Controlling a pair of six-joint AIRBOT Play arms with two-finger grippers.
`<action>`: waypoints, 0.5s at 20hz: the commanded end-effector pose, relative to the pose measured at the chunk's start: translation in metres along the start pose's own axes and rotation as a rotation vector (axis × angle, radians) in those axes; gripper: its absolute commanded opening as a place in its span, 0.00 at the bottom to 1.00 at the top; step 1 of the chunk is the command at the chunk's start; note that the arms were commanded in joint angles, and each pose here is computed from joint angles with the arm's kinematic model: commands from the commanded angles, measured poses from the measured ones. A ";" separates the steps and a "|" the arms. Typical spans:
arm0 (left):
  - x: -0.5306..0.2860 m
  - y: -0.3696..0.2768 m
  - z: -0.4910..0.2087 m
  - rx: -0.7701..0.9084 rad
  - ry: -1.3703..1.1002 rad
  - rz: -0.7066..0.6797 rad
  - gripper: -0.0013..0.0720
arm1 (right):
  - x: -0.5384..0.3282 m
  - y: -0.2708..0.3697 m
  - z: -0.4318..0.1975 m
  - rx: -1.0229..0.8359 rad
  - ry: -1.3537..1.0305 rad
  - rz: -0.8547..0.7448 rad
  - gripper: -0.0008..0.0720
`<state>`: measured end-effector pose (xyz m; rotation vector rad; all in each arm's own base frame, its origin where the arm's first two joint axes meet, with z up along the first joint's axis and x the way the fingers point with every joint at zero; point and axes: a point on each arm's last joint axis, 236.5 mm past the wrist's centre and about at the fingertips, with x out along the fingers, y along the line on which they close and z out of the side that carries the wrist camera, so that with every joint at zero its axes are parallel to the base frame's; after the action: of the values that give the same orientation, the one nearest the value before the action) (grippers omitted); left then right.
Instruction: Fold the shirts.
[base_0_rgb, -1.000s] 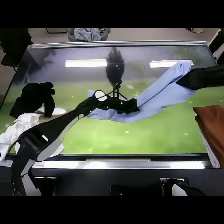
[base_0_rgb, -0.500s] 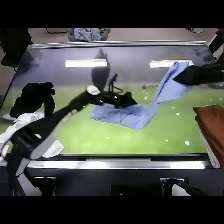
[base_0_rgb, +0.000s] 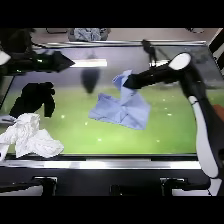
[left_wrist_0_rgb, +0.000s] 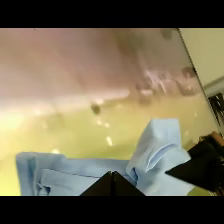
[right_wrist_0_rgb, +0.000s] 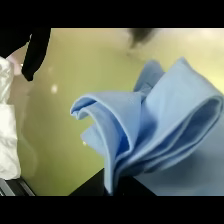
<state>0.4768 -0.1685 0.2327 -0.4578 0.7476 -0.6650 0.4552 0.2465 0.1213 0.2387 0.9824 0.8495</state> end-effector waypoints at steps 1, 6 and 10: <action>-0.066 0.015 0.022 0.025 -0.097 0.093 0.06 | 0.071 0.013 -0.020 0.048 0.068 0.061 0.08; -0.061 0.027 0.013 0.000 -0.074 0.110 0.06 | 0.066 -0.008 -0.012 0.042 0.041 0.058 0.97; -0.050 0.042 -0.005 -0.023 -0.030 0.116 0.06 | -0.040 -0.115 -0.061 0.083 0.232 -0.216 0.96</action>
<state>0.4631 -0.1077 0.2413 -0.4411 0.7232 -0.5474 0.4739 0.2202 0.0700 0.2252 1.0746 0.7906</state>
